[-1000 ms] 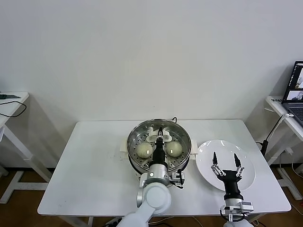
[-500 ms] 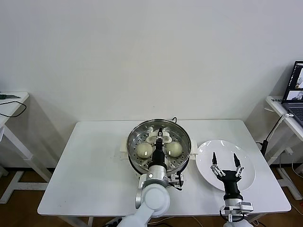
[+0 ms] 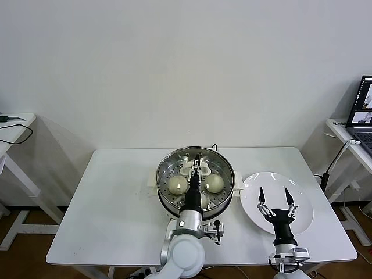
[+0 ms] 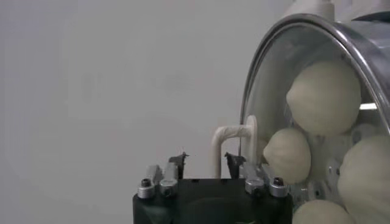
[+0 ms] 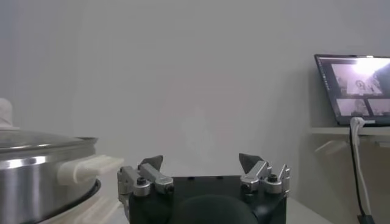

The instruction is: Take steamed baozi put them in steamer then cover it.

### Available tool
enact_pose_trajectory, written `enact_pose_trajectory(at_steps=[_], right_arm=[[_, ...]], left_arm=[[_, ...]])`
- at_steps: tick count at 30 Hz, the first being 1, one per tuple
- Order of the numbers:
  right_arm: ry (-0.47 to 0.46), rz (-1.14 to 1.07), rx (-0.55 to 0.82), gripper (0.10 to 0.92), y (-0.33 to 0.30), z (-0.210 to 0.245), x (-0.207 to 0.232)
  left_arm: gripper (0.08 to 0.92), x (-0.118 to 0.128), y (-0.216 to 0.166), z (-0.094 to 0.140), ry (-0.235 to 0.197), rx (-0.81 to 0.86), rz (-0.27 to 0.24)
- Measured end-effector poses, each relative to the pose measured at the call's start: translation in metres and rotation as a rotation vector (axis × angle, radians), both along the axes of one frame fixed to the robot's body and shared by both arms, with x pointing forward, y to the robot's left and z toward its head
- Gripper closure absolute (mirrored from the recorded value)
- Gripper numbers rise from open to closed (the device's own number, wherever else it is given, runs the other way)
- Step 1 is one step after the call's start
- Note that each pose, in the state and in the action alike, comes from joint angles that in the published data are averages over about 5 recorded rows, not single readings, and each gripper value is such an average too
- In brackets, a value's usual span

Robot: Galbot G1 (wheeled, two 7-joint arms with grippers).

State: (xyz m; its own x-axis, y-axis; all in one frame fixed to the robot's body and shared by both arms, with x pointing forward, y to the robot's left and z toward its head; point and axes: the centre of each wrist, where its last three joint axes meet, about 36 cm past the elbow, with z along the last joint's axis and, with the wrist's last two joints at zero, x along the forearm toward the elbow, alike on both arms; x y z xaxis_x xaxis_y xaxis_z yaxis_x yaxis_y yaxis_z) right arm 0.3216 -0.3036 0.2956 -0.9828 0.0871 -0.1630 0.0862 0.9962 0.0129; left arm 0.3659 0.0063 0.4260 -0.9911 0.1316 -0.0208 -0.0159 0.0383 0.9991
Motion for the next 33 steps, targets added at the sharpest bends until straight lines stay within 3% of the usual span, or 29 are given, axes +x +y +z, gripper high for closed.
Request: enact_pose_trajectory(at_steps=[6,17,23,28,33], right_arm=[[0.004,0.007,-0.005,0.200,-0.002,-0.001,0.000],[0.011,0.020,-0.008,0.200,-0.003,0.004,0.003],[0.022,0.030,-0.011,0.200,-0.005,0.016,0.003],[0.026,0.037,-0.007,0.200,-0.003,0.027,0.006],[0.029,0.046,0.004,0.200,0.000,0.036,0.007]], left_arm=[[0.186,-0.015,0.022,0.006,-0.014,-0.024,0.005],[0.177,-0.048,0.089,0.046,-0.076,-0.259,0.045],[0.177,-0.062,0.135,0.050,-0.025,-0.534,0.051],[0.177,-0.067,0.173,0.040,0.025,-0.766,0.049],[0.177,-0.074,0.198,0.027,0.046,-0.941,0.047]])
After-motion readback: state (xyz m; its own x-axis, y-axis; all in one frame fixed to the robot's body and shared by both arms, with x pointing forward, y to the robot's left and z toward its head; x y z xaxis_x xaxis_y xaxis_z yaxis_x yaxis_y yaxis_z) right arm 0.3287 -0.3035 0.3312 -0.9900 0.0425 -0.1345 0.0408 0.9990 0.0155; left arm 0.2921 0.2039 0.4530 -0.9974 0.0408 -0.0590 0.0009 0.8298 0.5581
